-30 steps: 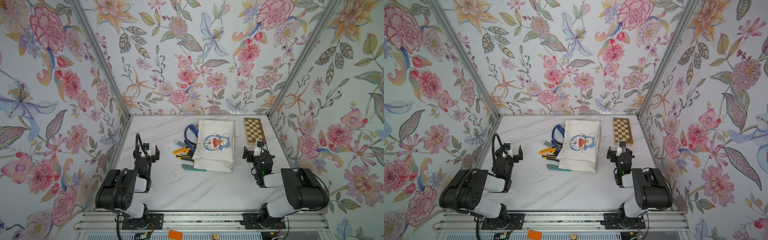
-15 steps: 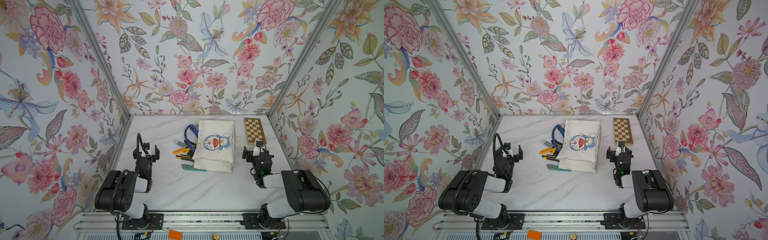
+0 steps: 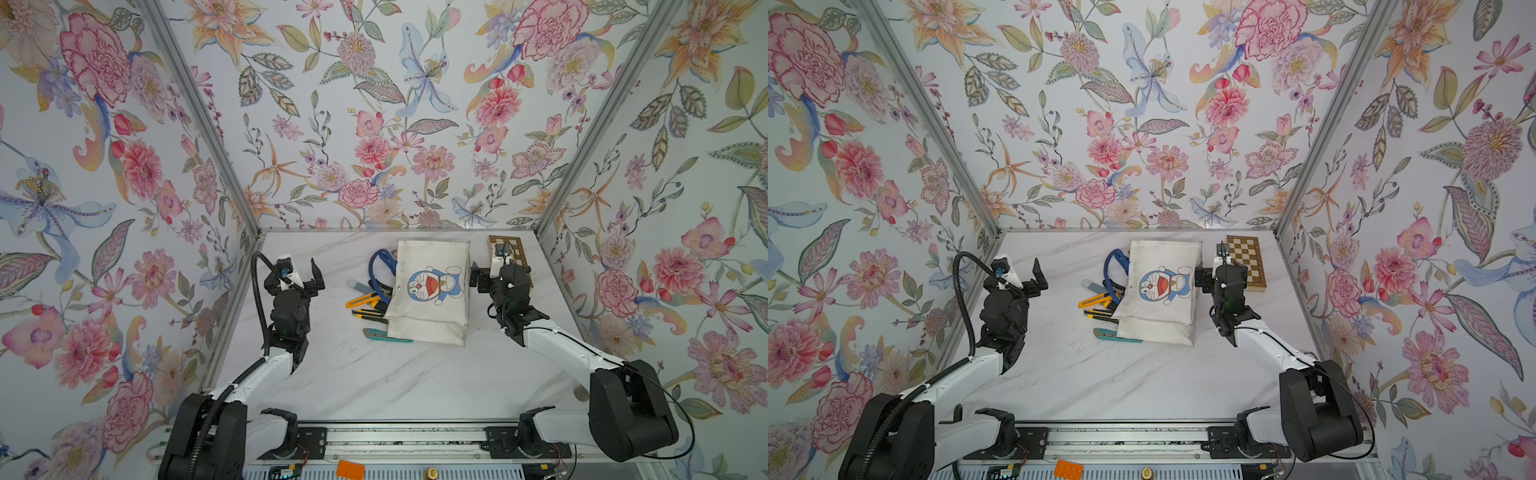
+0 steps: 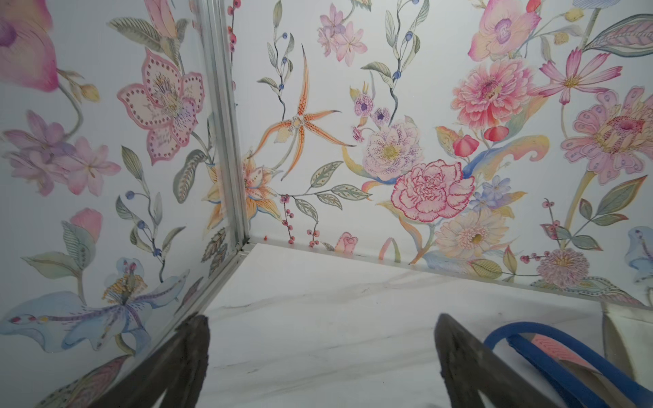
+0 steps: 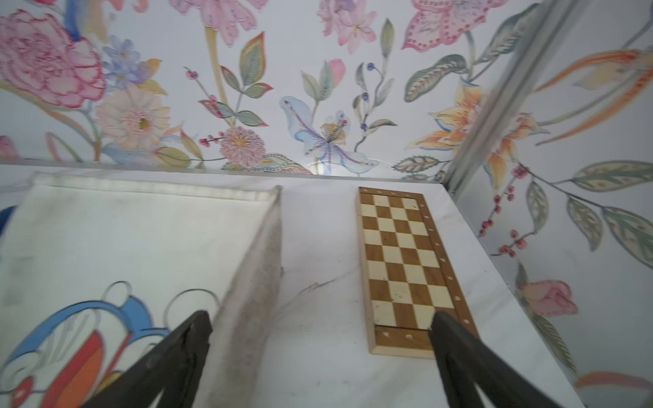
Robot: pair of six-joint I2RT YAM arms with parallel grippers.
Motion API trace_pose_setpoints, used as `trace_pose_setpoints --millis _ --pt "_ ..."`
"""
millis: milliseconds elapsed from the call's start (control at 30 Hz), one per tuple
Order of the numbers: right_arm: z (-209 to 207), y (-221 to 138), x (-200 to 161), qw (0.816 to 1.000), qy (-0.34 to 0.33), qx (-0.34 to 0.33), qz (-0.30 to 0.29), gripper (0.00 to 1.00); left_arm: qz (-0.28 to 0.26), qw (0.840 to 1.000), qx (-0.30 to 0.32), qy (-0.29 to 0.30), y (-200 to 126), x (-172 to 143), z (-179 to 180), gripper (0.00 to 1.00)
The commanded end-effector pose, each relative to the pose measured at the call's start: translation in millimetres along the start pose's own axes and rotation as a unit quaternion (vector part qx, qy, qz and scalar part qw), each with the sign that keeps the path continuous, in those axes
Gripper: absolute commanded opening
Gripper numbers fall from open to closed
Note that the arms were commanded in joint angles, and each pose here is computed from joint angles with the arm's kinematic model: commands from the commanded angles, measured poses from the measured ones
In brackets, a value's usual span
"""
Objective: Place the art knife into the pouch
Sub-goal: Open the pouch at the center of the board.
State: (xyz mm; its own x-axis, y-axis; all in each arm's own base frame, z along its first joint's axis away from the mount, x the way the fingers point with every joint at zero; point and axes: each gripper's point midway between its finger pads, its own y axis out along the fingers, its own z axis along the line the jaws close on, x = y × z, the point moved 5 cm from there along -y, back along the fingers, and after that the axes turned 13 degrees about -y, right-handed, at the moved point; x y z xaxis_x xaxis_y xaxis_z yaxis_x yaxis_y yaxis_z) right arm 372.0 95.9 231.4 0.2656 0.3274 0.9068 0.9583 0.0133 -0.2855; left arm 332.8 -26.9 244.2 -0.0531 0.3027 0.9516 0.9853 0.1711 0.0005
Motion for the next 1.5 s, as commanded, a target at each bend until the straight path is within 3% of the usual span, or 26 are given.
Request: trace_pose_setpoints --millis 0,200,400,667,967,1467 --pt "51.7 -6.0 -2.8 0.994 -0.043 0.065 0.077 0.99 0.095 0.994 -0.019 -0.053 -2.5 -41.1 -1.3 0.99" --pt "148.7 -17.0 19.3 0.974 -0.1 0.182 0.092 0.99 0.154 0.987 0.006 -0.051 -3.9 -68.1 7.2 0.99" --pt "214.6 -11.3 41.3 0.952 -0.082 0.277 0.099 0.99 0.181 0.982 -0.003 -0.062 -9.5 -76.6 6.9 0.99" --pt "270.7 20.5 36.9 0.917 -0.072 0.36 0.157 0.64 0.196 0.977 -0.028 -0.076 -18.9 -78.6 3.2 0.99" --pt "298.9 43.4 21.5 0.902 -0.081 0.378 0.191 0.55 0.196 0.977 -0.035 -0.08 -25.8 -77.5 3.9 0.99" --pt "313.8 67.4 -10.1 0.906 -0.166 0.32 0.223 0.45 0.203 0.974 -0.041 -0.089 -24.8 -80.3 1.7 1.0"
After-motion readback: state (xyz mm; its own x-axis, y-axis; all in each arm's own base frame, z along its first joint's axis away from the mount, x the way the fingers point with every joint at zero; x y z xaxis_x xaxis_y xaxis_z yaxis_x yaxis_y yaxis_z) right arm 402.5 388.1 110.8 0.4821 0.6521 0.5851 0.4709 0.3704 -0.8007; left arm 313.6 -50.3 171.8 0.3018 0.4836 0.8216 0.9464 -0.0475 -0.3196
